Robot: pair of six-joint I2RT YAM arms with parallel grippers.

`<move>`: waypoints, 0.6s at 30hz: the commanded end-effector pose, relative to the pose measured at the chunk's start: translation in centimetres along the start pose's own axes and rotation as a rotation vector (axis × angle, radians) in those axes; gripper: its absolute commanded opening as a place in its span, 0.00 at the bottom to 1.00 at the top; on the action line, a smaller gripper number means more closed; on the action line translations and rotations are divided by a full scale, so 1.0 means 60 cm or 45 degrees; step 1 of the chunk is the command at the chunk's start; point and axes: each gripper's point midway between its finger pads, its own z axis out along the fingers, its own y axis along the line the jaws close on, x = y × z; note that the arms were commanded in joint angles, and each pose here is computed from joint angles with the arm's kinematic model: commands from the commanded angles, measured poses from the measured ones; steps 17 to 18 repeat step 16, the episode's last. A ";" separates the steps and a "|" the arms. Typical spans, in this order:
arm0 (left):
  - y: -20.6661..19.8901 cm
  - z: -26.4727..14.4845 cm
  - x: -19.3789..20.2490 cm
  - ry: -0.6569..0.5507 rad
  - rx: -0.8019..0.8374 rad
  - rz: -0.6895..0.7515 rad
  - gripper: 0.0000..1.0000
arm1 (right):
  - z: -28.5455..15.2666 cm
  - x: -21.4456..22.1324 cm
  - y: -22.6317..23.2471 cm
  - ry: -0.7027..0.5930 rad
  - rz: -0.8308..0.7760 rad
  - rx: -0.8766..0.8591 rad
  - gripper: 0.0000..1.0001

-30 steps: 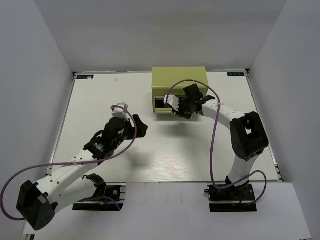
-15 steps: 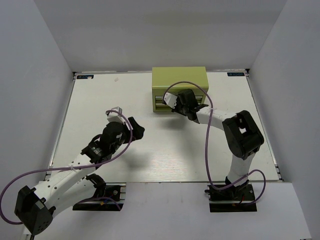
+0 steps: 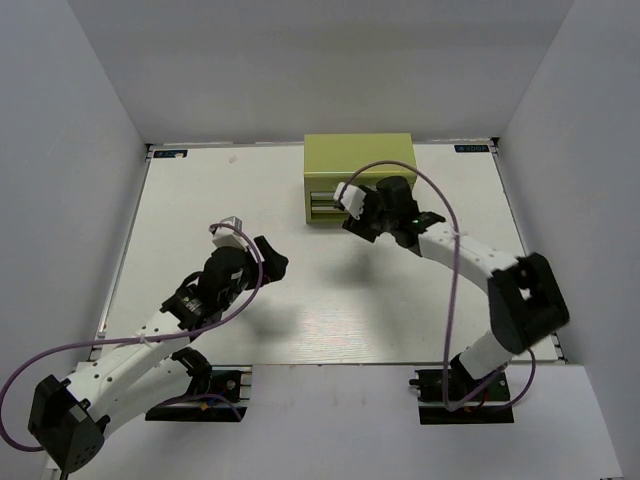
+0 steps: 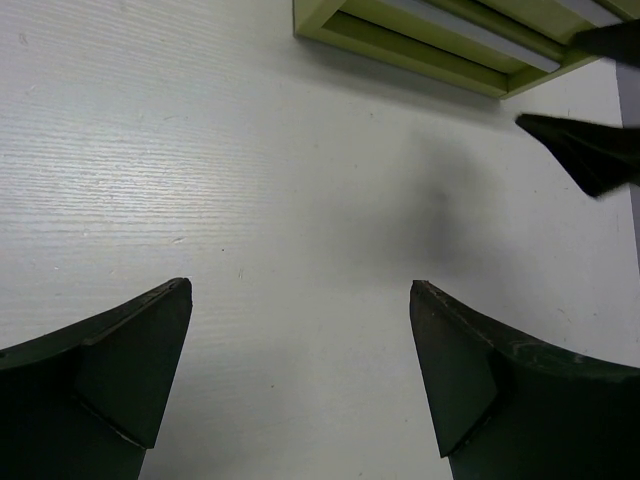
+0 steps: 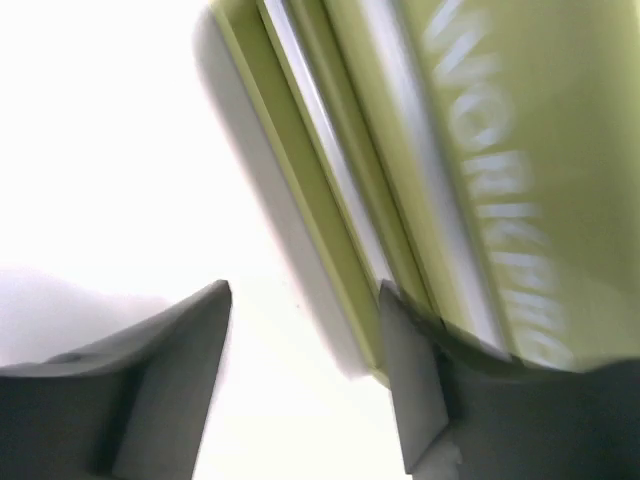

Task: Sort the stationery into containers
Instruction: Close the drawer in the storage box, then reset both arms

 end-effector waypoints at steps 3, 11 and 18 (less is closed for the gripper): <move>-0.007 0.000 0.004 0.002 0.039 -0.017 1.00 | -0.092 -0.084 0.050 -0.229 0.230 -0.200 0.90; -0.024 0.004 -0.005 0.007 0.083 0.047 1.00 | -0.163 -0.088 0.009 -0.275 0.544 0.077 0.90; -0.033 0.005 -0.007 -0.003 0.125 0.069 1.00 | -0.171 -0.060 -0.005 -0.244 0.537 0.196 0.90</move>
